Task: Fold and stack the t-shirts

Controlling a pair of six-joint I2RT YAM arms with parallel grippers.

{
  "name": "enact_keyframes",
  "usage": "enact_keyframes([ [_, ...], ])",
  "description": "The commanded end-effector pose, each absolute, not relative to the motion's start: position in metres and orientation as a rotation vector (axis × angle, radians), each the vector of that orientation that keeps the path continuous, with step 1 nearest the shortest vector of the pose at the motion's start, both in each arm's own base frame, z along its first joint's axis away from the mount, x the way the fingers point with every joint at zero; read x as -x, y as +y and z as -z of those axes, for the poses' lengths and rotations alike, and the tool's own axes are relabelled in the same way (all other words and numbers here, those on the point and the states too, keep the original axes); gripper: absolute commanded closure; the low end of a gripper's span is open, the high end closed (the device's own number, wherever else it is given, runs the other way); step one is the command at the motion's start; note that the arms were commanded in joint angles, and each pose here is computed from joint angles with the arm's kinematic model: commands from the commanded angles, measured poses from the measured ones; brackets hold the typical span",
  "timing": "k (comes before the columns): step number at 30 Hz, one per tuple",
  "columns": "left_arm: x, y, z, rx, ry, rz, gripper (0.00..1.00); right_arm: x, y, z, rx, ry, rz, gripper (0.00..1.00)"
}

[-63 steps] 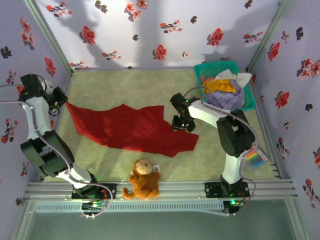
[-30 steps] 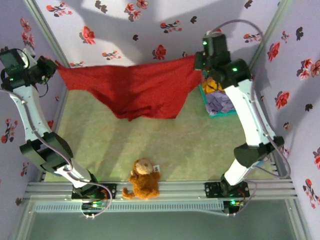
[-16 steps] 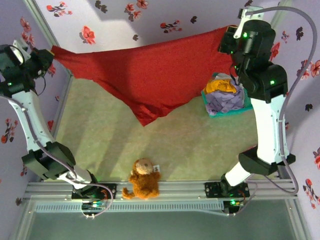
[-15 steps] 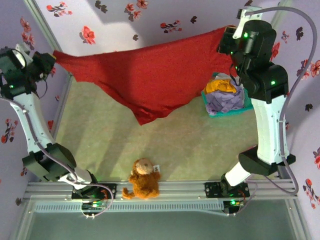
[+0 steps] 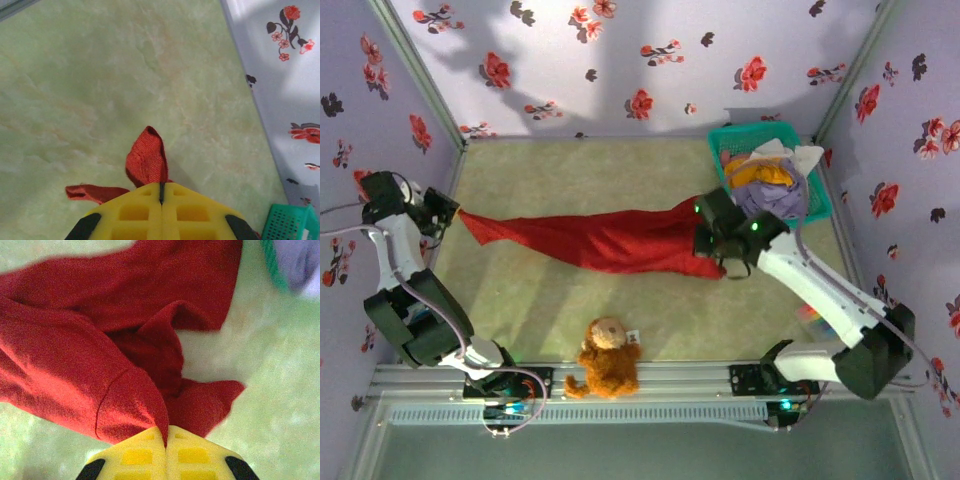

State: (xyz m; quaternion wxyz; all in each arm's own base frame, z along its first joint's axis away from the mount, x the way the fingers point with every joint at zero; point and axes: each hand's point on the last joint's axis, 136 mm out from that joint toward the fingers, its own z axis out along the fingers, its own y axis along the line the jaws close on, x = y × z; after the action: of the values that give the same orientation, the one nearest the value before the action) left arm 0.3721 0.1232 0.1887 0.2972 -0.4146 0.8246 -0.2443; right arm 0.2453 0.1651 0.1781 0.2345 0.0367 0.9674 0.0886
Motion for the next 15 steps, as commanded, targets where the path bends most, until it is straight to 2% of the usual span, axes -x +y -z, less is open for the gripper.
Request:
enact_keyframes([
  [1,-0.365,0.131,-0.171,1.102,2.240,0.571,1.00,-0.233,0.168,-0.174,-0.390,2.609,-0.402,1.00],
  [2,-0.364,0.132,-0.166,1.114,2.246,0.567,0.91,-0.227,0.170,-0.162,-0.419,2.643,-0.417,1.00],
  [3,-0.363,0.132,-0.160,1.127,2.249,0.571,0.75,-0.221,0.174,-0.151,-0.443,2.678,-0.435,1.00],
  [4,-0.362,0.130,-0.157,1.137,2.247,0.578,0.64,-0.215,0.179,-0.140,-0.455,2.709,-0.444,1.00],
  [6,-0.361,0.127,-0.155,1.139,2.239,0.591,0.47,-0.206,0.184,-0.121,-0.466,2.774,-0.440,1.00],
  [9,-0.360,0.120,-0.161,1.085,2.261,0.571,0.39,-0.198,0.188,-0.103,-0.442,2.858,-0.420,1.00],
  [11,-0.360,0.113,-0.170,1.023,2.292,0.538,0.39,-0.197,0.194,-0.100,-0.417,2.874,-0.437,1.00],
  [15,-0.370,0.080,-0.189,0.879,2.349,0.556,0.38,-0.224,0.207,-0.123,-0.256,2.780,-0.447,1.00],
])
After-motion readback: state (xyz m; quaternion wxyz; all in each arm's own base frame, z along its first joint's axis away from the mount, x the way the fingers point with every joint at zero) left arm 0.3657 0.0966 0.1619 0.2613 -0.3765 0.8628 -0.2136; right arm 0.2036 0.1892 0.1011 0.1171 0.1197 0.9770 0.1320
